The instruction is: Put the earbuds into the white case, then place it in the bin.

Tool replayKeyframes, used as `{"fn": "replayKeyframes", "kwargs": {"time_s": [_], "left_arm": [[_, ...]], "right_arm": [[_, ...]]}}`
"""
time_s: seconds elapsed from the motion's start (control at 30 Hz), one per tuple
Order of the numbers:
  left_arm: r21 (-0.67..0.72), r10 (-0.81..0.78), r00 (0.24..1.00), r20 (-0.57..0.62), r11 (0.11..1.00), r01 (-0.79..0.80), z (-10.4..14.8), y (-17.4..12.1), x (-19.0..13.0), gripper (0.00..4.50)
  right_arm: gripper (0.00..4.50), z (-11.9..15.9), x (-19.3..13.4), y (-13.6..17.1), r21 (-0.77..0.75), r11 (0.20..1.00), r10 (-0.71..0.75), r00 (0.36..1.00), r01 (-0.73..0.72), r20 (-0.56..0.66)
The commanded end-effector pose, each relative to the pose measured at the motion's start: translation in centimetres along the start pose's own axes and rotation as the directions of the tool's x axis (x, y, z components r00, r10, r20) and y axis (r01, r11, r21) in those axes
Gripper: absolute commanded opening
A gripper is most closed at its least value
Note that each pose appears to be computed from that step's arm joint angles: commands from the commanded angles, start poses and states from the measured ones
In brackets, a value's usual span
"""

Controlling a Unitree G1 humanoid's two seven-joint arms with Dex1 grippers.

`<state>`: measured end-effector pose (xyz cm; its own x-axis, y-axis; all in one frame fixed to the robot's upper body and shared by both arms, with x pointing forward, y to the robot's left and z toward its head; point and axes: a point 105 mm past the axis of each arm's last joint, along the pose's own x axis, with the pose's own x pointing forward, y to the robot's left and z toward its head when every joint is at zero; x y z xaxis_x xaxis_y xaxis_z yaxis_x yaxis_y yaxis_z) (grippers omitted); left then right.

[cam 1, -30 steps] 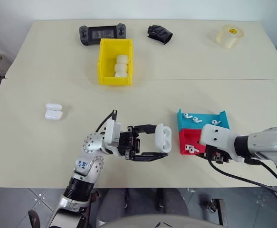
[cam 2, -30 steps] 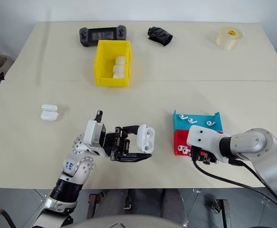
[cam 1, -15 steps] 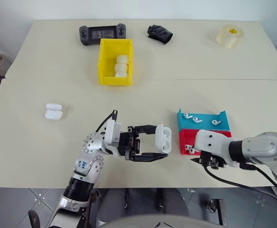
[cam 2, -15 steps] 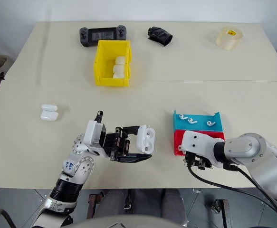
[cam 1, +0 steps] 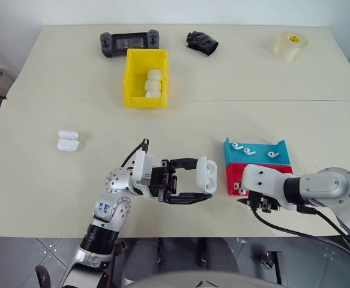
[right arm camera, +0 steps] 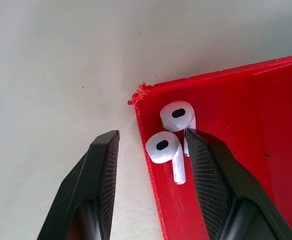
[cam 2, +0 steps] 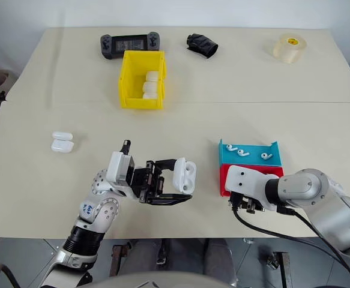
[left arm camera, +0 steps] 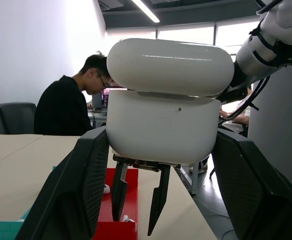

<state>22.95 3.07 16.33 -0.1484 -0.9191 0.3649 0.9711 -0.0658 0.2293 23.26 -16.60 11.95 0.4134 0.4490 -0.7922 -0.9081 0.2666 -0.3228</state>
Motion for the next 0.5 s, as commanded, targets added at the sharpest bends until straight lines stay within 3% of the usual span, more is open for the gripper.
{"fn": "replayKeyframes", "kwargs": {"time_s": [0.03,0.3,0.4,0.5], "left_arm": [[0.028,-0.019,1.000,0.024,0.999,0.018,0.80,-0.24,0.45,2.86],[0.028,-0.016,1.000,0.026,0.999,0.015,0.83,-0.20,0.43,2.86],[0.028,-0.014,1.000,0.026,1.000,0.014,0.85,-0.21,0.44,2.86],[0.027,-0.014,1.000,0.026,1.000,0.013,0.87,-0.24,0.42,2.86]], "right_arm": [[2.17,0.03,-0.19,0.00,-0.033,0.999,0.003,1.000,-0.003,-0.007],[2.17,-0.11,-0.24,-0.03,-0.059,0.998,0.018,1.000,-0.018,-0.006],[1.58,-0.09,-0.17,-0.01,-0.061,0.998,0.020,1.000,-0.021,-0.003],[0.61,-0.22,-0.05,0.19,-0.067,0.997,0.032,0.999,-0.032,-0.006]]}}
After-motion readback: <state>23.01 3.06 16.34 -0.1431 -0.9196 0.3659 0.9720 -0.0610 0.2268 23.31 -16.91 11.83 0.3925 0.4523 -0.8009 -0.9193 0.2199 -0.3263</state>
